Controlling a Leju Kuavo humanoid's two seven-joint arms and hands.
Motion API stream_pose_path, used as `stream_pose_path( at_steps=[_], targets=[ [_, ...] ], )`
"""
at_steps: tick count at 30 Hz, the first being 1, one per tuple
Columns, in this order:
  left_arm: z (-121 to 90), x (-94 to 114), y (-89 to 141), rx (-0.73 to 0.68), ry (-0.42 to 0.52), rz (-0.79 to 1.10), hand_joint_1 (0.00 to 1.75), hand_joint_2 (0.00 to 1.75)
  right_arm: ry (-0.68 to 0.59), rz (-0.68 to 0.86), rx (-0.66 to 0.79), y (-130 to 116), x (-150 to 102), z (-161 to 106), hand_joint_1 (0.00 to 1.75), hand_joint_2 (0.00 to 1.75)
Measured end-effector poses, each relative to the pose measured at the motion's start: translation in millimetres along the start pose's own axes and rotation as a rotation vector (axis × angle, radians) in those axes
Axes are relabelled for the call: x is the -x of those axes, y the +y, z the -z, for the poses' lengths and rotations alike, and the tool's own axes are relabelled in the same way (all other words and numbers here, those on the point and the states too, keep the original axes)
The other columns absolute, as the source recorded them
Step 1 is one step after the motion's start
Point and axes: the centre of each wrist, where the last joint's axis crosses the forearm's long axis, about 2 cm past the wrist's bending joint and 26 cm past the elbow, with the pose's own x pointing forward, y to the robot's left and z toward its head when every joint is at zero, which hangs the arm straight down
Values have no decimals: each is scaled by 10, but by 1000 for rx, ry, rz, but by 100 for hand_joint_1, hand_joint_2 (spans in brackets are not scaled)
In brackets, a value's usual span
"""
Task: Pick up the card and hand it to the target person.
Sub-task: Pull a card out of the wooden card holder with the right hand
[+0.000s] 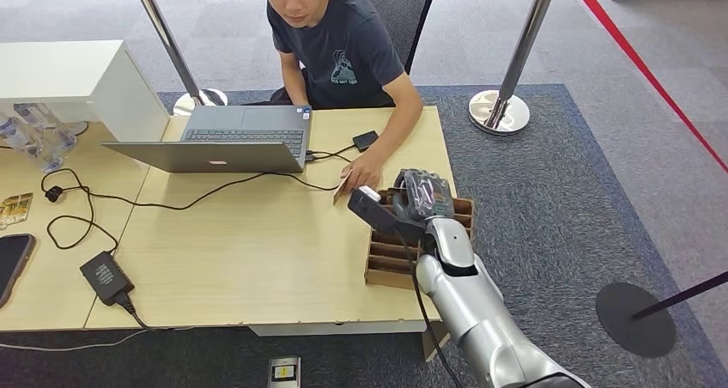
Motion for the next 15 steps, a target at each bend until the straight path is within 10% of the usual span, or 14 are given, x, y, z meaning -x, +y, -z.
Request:
stream_pose_path(
  at_steps=[7, 15],
  targets=[
    [0, 0, -1, 3, -1, 5, 0, 0, -1, -4, 6, 1, 10, -8, 137, 175],
    [0, 0, -1, 3, -1, 14, 0, 0, -4, -10, 11, 3, 10, -31, 175, 175]
  ],
)
